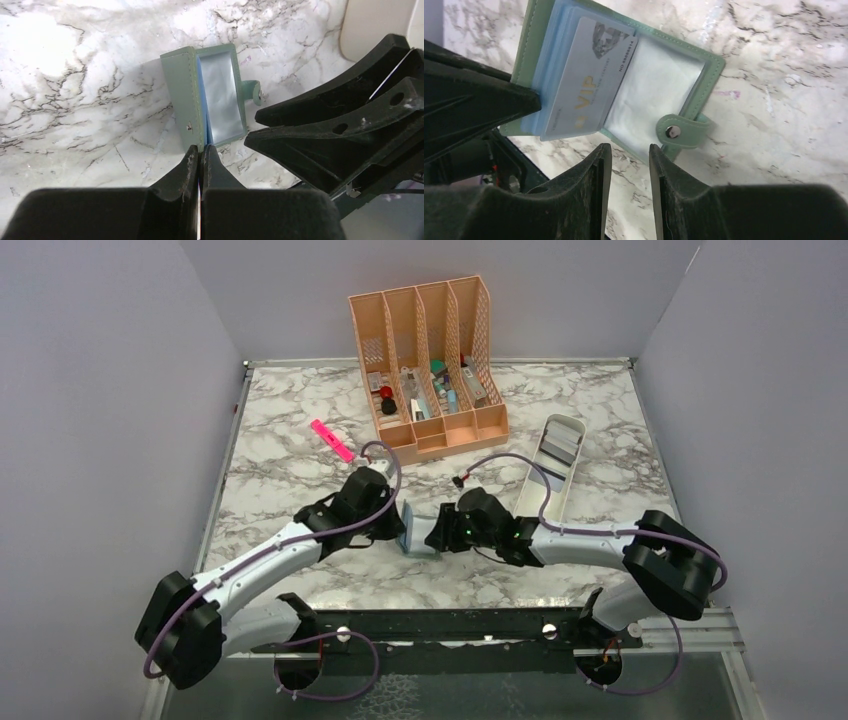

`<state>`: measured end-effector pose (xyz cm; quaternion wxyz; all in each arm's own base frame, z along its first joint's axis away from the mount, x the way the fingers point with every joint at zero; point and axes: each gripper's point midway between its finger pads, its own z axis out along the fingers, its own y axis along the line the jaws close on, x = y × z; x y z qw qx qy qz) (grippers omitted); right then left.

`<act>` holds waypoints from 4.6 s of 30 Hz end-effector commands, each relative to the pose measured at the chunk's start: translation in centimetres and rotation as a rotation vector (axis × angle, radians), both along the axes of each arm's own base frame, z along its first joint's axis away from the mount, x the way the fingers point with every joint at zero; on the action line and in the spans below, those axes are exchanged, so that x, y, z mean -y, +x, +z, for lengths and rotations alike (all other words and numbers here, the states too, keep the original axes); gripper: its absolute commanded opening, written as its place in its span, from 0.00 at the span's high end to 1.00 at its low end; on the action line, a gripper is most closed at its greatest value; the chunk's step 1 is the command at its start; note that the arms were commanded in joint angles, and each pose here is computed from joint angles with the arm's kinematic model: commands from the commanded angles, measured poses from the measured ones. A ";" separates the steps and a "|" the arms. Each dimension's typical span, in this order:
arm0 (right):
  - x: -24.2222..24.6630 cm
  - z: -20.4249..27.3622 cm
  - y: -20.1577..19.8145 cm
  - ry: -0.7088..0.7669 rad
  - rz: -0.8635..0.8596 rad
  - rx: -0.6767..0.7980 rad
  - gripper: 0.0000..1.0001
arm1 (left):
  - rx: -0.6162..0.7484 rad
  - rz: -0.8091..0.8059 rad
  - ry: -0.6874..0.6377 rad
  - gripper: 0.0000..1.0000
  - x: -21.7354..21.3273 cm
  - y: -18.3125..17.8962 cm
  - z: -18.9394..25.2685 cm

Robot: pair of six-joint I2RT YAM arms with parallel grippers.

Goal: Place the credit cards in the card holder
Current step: Turn over the card slot in the card holder, then pick up the credit card from the storage box.

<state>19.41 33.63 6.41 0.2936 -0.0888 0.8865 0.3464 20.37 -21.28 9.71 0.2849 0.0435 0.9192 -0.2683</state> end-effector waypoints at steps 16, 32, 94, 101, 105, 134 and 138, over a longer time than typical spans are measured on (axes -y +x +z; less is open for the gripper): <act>7.8 8.9 5.4 -0.316 -0.151 0.431 0.53 | -0.020 -0.049 0.089 1.00 2.8 -1.1 -0.4; 19.3 14.3 14.7 -0.684 -0.209 0.633 0.50 | -0.066 -0.007 -0.009 0.75 1.6 -1.7 -1.1; 33.8 3.7 25.0 -1.186 0.011 0.530 0.70 | -0.069 0.038 -0.022 0.58 -0.9 -1.0 -0.9; 33.6 4.6 25.0 -1.173 0.005 0.544 0.75 | -0.069 0.043 -0.024 0.58 -1.0 -1.0 -0.9; 33.4 5.0 24.8 -1.159 0.005 0.552 0.83 | -0.068 0.042 -0.025 0.58 -0.9 -1.0 -0.8; 28.1 12.4 18.1 -0.580 -0.396 0.227 0.99 | -0.022 0.056 -0.050 0.44 -0.9 -0.5 0.6; 25.1 12.4 16.8 -0.442 -0.350 0.162 0.99 | -0.021 0.061 -0.053 0.42 -0.9 -0.4 0.8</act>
